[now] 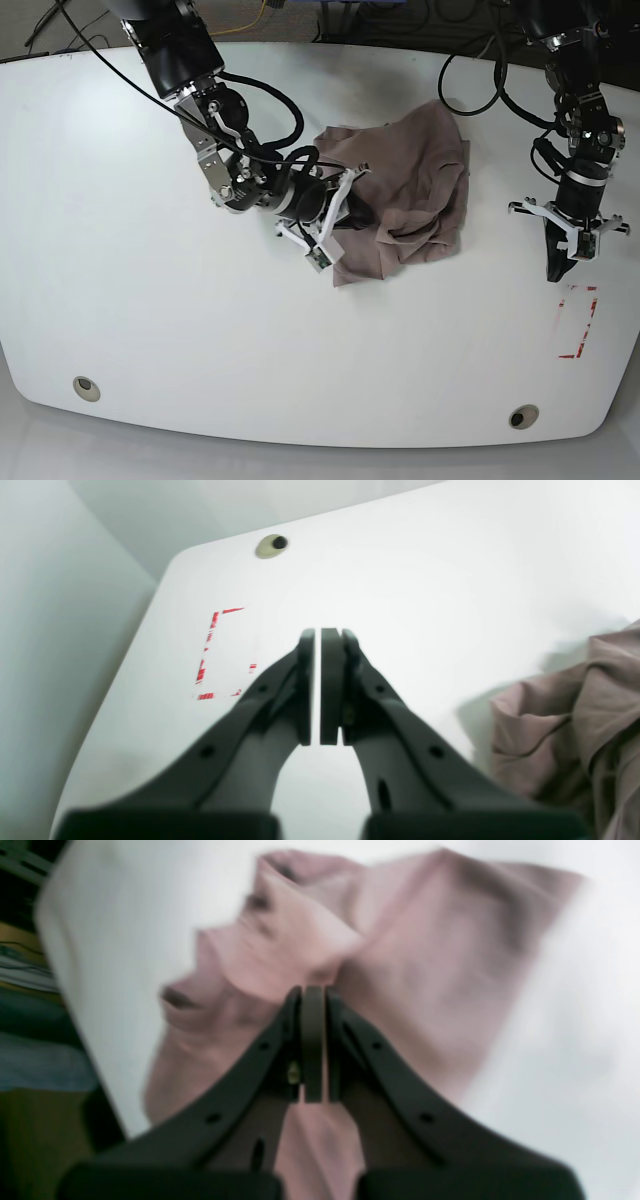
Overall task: Layout the t-shirt on the table in an organized manner, then fold the t-shirt properly
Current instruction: 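Open the left gripper and withdraw it while the right gripper presses the bundle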
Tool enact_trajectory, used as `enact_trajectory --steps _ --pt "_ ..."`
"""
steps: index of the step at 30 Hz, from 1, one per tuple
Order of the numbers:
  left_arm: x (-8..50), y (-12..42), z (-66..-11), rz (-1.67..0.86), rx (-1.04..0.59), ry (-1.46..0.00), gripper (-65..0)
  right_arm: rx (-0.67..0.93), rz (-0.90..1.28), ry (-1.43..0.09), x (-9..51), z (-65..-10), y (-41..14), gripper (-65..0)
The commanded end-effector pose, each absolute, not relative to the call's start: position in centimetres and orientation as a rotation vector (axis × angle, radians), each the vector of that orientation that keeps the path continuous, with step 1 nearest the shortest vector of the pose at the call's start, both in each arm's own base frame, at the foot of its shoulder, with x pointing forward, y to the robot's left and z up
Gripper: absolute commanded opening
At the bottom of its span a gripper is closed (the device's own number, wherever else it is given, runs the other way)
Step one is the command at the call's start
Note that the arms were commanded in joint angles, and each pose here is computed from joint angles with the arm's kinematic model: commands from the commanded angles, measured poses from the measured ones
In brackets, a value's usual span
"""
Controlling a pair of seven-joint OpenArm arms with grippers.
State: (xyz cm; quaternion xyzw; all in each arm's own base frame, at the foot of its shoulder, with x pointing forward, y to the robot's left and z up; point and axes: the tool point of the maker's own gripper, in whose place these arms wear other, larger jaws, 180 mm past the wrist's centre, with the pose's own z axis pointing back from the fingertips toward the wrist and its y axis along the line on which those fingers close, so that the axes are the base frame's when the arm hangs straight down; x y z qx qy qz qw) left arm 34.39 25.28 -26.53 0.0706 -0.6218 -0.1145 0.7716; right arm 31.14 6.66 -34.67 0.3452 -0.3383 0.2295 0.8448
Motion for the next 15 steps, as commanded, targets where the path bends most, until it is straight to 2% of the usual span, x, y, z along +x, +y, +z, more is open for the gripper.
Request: enact_trajectory --steps 1,15 --pt "34.8 25.5 -24.6 -0.253 0.165 -1.412 -65.0 0.772 0.475 -0.761 33.0 -33.0 8.1 -65.0" --pt "34.6 26.4 -24.2 -0.235 0.186 -1.422 -65.0 0.78 0.483 -0.762 36.8 -32.2 14.7 -65.0"
